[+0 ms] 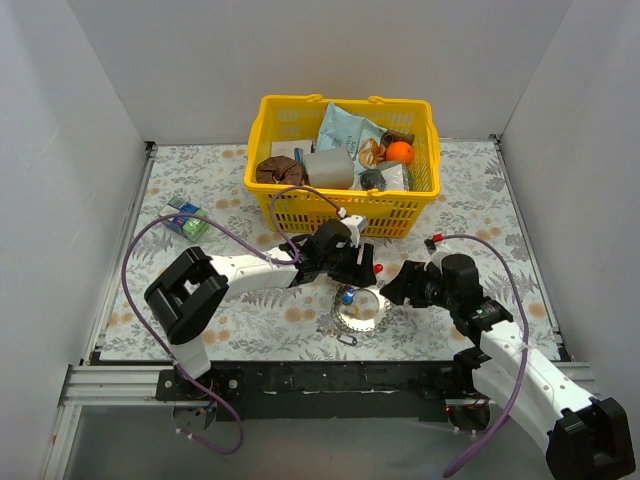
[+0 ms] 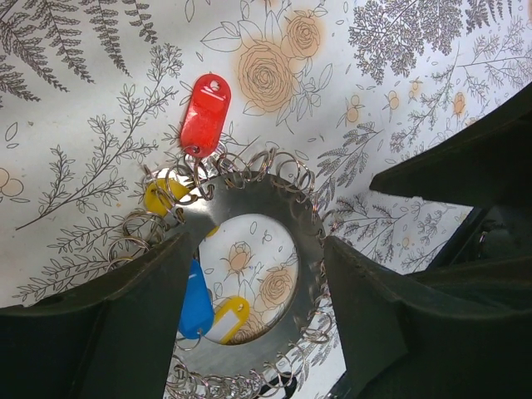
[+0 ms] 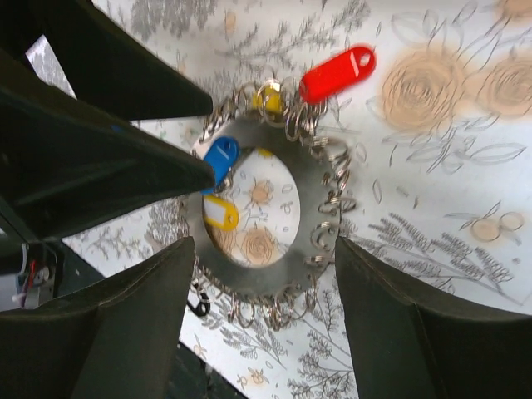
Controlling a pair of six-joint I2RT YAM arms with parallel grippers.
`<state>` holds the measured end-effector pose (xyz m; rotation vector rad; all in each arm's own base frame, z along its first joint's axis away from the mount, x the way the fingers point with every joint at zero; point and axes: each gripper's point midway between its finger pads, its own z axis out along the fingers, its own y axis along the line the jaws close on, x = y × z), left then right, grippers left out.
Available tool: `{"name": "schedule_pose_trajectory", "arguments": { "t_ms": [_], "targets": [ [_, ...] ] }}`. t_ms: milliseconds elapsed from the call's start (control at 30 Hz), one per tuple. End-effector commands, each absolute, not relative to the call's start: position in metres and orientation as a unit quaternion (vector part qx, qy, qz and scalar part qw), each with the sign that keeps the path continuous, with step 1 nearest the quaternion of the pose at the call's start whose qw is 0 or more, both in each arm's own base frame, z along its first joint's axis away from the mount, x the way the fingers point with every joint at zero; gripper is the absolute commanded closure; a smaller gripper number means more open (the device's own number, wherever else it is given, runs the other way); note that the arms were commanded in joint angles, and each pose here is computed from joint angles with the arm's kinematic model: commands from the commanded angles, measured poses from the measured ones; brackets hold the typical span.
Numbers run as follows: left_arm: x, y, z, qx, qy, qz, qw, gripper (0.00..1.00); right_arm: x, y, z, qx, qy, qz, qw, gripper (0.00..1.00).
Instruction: Put the keys on the keyring
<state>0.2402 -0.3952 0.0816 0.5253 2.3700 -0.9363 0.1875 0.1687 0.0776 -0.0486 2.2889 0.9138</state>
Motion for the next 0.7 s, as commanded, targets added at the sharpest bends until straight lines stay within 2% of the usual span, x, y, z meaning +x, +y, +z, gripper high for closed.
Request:
{"name": "schedule_pose_trajectory", "arguments": {
  "t_ms": [0,300,667],
  "targets": [
    [0.246,-0.405,0.098,0.195,0.867,-0.367,0.276,0.38,0.213,0.155,0.097,-0.002,0.873,0.309,0.377,0.24],
    [0.253,-0.418,0.1,0.193,0.865,-0.374,0.272,0.43,0.226,0.131,0.091,0.045,0.875,0.296,0.381,0.25],
    [0.268,-0.431,0.106,0.18,0.881,-0.337,0.278,0.49,0.229,0.111,0.063,0.073,0.884,0.312,0.34,0.25]
  ]
}}
